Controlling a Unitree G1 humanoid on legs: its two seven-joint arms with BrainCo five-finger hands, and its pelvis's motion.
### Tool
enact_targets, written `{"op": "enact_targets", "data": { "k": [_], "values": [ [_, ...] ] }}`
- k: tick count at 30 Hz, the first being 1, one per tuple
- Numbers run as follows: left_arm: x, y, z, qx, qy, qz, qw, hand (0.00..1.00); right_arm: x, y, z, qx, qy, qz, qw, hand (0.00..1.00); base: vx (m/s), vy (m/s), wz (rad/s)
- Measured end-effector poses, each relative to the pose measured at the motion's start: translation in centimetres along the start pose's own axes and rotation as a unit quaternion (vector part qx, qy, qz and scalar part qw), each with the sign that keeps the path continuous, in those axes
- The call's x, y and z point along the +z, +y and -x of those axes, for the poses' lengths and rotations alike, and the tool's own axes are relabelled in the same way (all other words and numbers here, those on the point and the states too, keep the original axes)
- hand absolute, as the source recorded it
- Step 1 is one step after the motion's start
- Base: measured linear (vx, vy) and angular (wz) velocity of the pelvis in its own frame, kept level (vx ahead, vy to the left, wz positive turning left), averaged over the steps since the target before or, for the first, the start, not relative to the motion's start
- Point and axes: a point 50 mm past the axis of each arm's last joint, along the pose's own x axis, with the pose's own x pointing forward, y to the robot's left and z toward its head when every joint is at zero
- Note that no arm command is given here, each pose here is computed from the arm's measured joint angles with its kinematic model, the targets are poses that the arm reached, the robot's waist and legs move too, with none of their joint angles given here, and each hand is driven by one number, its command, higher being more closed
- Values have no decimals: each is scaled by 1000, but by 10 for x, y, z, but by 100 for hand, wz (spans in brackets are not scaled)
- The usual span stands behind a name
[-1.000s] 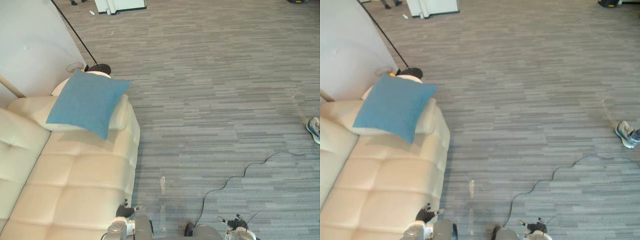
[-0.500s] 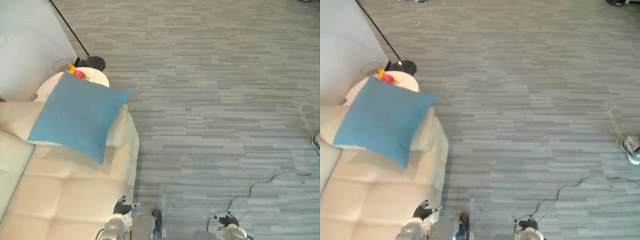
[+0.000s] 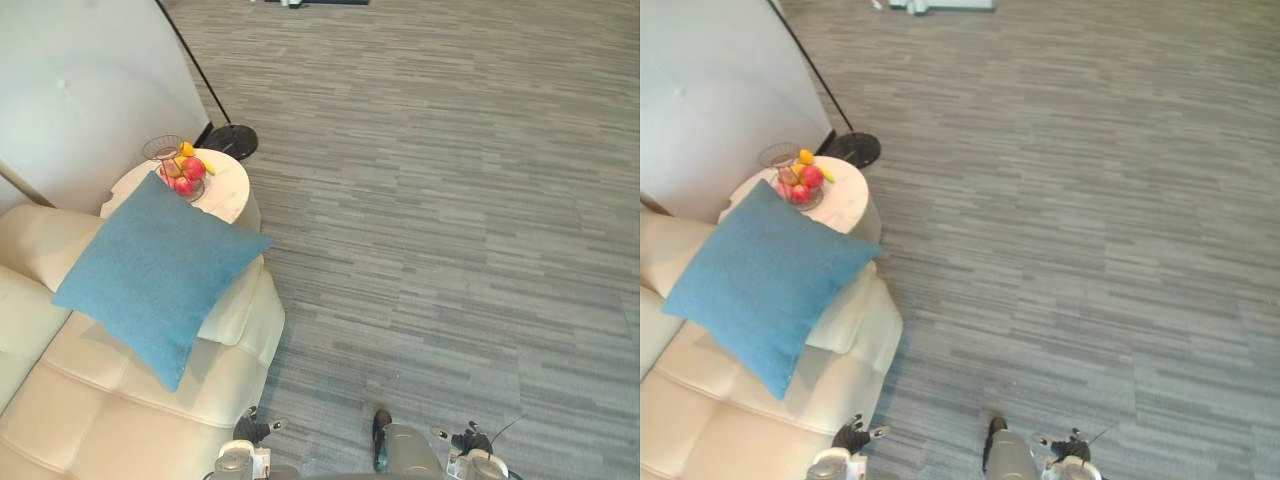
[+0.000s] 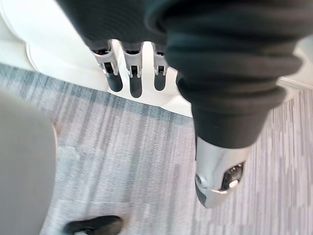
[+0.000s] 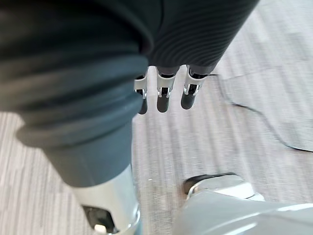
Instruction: Pick up cushions and gather them together orderly.
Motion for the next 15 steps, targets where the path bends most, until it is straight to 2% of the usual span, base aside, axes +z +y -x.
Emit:
{"op": "enact_targets", "data": {
  "k": [6, 9, 15],
  "values": [
    [6, -2, -1, -7, -12, -16, 1000, 0, -1, 0, 0, -1, 2, -4, 1000, 0, 197, -105, 61],
    [7, -7, 0, -17, -15, -28, 999, 0, -5, -4, 1, -9, 9, -4, 1000, 0, 212, 47, 90],
    [7, 4, -2, -6, -13, -37, 999, 0, -2, 13, 1, 9, 9, -20, 1000, 0, 267, 83, 41]
  ]
}}
